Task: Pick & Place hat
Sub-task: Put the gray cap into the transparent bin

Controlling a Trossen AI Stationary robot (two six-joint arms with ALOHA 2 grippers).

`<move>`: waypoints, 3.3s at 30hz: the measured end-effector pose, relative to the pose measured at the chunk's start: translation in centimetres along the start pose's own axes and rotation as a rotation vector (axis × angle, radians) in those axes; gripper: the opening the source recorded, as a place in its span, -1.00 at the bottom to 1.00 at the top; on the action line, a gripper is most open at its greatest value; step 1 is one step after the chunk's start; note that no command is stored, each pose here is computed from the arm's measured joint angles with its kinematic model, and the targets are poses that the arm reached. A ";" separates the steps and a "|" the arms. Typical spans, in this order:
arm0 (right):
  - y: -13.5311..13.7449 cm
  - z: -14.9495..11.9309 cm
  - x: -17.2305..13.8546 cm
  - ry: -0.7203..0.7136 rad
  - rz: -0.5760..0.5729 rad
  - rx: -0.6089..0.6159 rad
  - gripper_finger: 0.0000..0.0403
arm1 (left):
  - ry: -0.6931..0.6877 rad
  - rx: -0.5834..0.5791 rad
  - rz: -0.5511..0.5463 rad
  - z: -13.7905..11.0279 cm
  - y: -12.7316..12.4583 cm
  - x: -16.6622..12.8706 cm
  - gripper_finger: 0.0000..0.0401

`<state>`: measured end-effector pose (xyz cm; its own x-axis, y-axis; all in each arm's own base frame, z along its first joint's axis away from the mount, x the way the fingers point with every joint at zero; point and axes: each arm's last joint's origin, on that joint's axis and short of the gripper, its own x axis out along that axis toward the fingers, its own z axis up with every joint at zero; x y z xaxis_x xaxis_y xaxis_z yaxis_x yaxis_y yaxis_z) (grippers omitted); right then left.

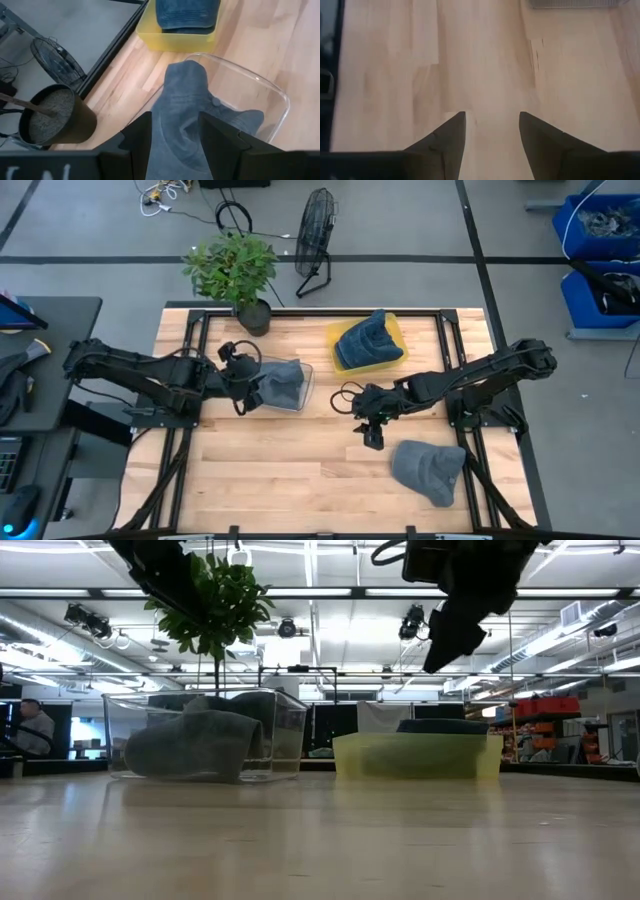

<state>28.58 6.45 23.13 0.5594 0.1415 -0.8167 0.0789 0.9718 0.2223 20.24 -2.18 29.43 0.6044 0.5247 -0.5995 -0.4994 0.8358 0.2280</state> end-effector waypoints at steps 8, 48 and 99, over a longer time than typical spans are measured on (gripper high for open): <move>-0.1 -0.2 0.0 0.033 0.032 0.042 -0.06 | -0.011 -0.014 -0.003 0.1 0.0 0.0 -0.18; 0.9 -14.2 1.6 0.860 0.143 0.201 -0.12 | -0.007 -0.068 -0.007 0.1 -0.1 0.0 -0.18; -12.0 13.8 3.8 -0.612 -0.240 -0.212 -0.95 | -0.157 0.078 0.156 6.3 3.5 -6.2 -0.18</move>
<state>41.13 -7.30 24.73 0.9165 -0.1538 -0.3692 0.1307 0.9876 -0.0871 18.68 -1.50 38.78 0.6154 0.6624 -0.4271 -0.5486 0.7491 0.3714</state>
